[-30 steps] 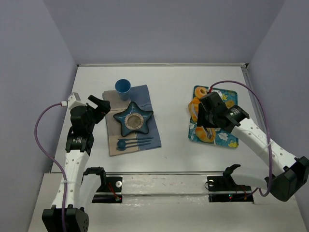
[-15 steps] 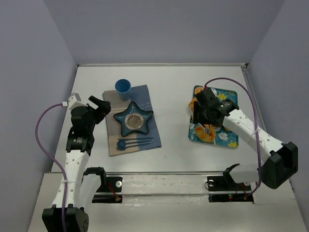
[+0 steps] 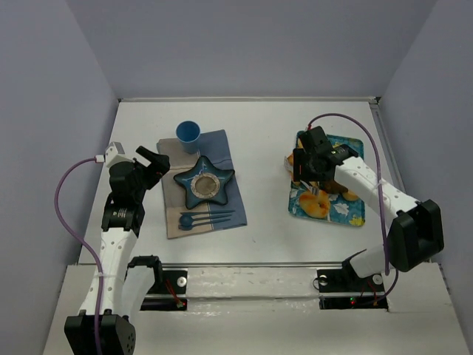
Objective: Place the bread
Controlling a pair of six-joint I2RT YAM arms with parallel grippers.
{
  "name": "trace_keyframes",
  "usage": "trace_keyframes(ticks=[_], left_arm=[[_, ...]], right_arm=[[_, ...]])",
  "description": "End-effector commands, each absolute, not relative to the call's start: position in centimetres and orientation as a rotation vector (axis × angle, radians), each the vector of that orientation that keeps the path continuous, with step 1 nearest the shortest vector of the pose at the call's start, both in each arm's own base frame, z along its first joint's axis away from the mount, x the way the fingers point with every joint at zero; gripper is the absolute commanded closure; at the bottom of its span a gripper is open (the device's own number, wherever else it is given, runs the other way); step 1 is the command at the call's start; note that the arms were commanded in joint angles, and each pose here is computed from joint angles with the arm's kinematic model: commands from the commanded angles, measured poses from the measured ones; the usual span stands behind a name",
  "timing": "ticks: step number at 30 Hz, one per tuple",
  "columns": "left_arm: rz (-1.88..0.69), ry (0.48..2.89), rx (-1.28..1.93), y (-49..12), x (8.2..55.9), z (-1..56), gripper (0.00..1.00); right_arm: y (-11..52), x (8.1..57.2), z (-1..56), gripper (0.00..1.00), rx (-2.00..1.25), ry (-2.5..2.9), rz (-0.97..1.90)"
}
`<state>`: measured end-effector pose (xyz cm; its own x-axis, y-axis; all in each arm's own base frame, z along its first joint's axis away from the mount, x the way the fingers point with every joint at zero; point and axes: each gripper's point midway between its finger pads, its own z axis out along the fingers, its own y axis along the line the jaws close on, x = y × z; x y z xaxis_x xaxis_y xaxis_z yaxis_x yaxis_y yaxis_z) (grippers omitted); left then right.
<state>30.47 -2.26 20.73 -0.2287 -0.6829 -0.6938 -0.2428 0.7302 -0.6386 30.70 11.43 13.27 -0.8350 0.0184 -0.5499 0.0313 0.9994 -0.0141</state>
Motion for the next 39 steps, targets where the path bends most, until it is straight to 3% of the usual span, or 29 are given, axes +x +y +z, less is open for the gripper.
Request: trace_keyframes(ticks=[1,5,7,12,18,25,39], left_arm=[[-0.498,1.764,-0.708,-2.4,30.9,21.5,0.01],[-0.496,1.764,-0.709,-2.4,30.9,21.5,0.01],[-0.495,1.762,-0.710,-2.3,30.9,21.6,0.01],[-0.496,1.760,-0.709,-2.3,30.8,21.7,0.01],[-0.507,1.758,-0.703,-2.5,30.8,21.9,0.01],[-0.544,1.755,-0.688,-3.1,30.6,22.4,0.01],[-0.576,1.755,-0.707,-3.4,29.4,22.0,0.01]], right_arm=[[13.7,33.5,15.9,0.33,-0.014,2.459,0.103],[13.4,33.6,15.7,0.43,0.011,2.456,0.082],[12.9,33.4,16.0,0.52,0.043,2.448,0.059],[11.4,32.7,17.7,0.61,0.106,2.416,0.004],[12.5,31.7,23.0,0.63,0.003,2.289,0.166],[22.9,28.2,27.1,0.63,-0.509,2.079,0.656],[38.9,29.5,20.8,0.57,-0.888,2.115,0.677]])
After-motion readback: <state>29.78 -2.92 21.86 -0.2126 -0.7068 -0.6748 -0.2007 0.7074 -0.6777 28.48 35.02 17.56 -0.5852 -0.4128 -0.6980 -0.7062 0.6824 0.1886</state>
